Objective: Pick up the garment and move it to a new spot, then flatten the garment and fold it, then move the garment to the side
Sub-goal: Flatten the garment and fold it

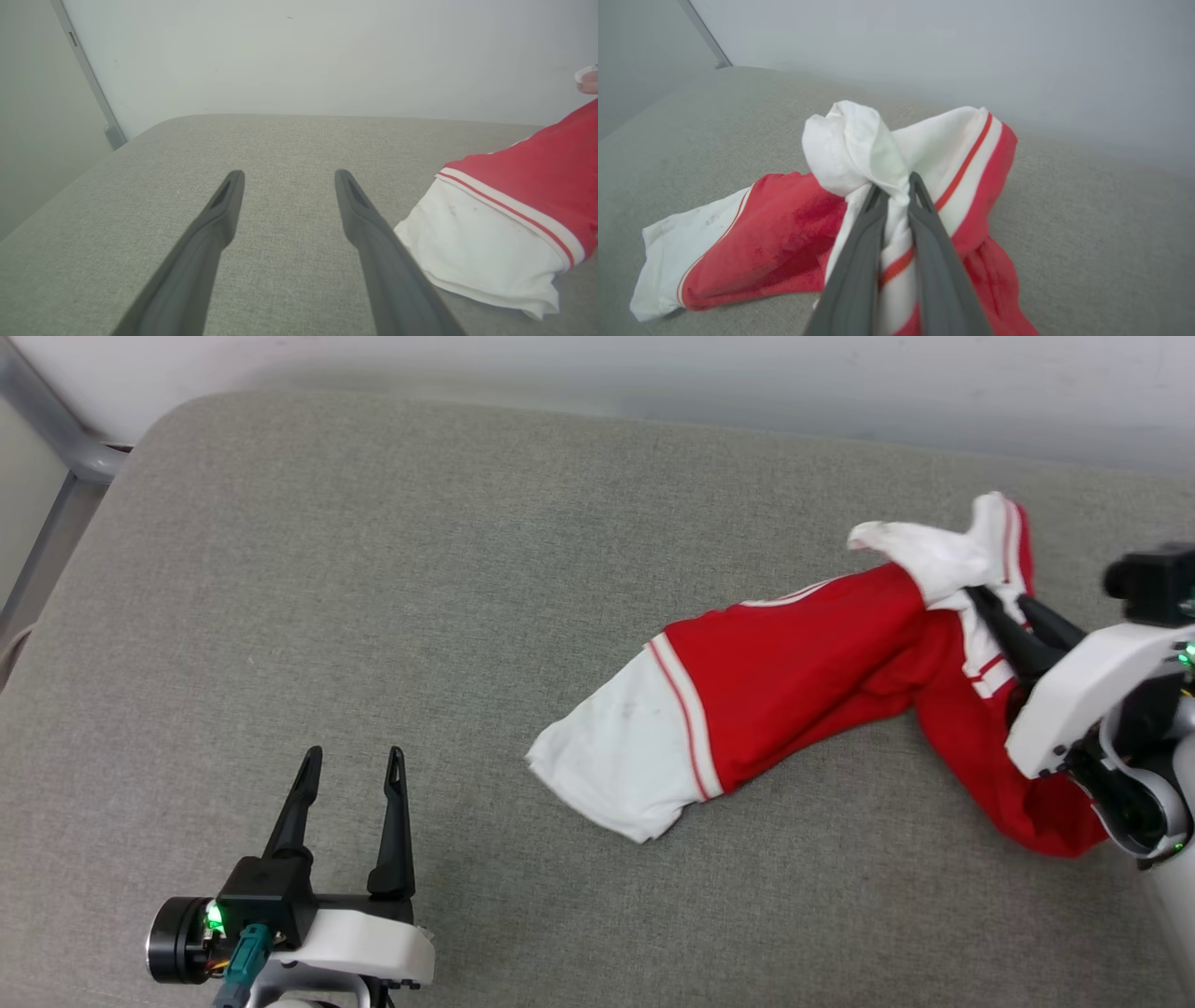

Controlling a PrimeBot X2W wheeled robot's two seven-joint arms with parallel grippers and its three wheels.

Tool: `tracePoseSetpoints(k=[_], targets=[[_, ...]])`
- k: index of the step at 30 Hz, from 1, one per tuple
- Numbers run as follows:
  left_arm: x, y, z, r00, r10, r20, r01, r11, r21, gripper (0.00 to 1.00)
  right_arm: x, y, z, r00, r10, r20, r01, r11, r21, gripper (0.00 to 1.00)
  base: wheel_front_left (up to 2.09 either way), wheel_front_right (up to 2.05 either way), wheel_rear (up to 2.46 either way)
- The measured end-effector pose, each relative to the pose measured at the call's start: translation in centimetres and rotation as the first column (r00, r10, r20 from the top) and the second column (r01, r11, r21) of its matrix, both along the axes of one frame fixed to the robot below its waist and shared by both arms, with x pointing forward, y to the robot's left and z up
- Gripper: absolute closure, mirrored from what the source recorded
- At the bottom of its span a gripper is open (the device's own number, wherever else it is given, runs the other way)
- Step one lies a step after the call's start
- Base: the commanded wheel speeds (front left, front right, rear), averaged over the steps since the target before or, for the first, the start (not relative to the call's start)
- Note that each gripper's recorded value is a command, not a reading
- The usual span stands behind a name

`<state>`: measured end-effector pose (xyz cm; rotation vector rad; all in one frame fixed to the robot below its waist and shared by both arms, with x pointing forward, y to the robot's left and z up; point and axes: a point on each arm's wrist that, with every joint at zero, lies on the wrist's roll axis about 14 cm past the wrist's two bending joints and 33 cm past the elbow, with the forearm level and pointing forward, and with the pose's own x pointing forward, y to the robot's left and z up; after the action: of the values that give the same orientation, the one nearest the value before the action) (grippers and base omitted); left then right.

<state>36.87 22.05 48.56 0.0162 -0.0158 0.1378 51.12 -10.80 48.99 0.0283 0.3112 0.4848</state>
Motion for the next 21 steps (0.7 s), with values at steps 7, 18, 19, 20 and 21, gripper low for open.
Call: tracePoseSetpoints(k=[7, 18, 19, 20, 21], targets=[[0.0, 0.0, -0.5, 1.0, -0.005, -0.015, 0.005, 1.0, 0.001, 0.0, 0.7, -5.0, -0.9, 0.959, -0.28, -0.041, 0.28, 0.919, 0.279, 1.0, 0.0, 0.0, 0.0], [-0.5, -0.1, -0.8, 1.0, -0.009, -0.026, 0.009, 1.0, 0.0, 0.0, -2.5, -16.9, -4.5, 0.68, -0.691, -0.245, 0.675, 0.46, 0.577, 1.0, 0.0, 0.0, 0.0], [-0.5, -0.1, -0.8, 1.0, -0.011, -0.028, 0.011, 1.0, 0.001, 0.0, -3.0, -17.9, -4.8, 0.654, -0.71, -0.262, 0.693, 0.423, 0.583, 1.0, 0.0, 0.0, 0.0], [-0.5, -0.2, -0.9, 1.0, -0.013, -0.029, 0.013, 1.0, 0.002, 0.0, -3.7, -19.1, -5.2, 0.619, -0.734, -0.28, 0.714, 0.378, 0.589, 1.0, 0.0, 0.0, 0.0], [-0.5, -0.2, -0.9, 1.0, -0.013, -0.029, 0.013, 1.0, 0.002, 0.0, -3.7, -19.1, -5.2, 0.619, -0.734, -0.28, 0.714, 0.378, 0.589, 1.0, 0.0, 0.0, 0.0]])
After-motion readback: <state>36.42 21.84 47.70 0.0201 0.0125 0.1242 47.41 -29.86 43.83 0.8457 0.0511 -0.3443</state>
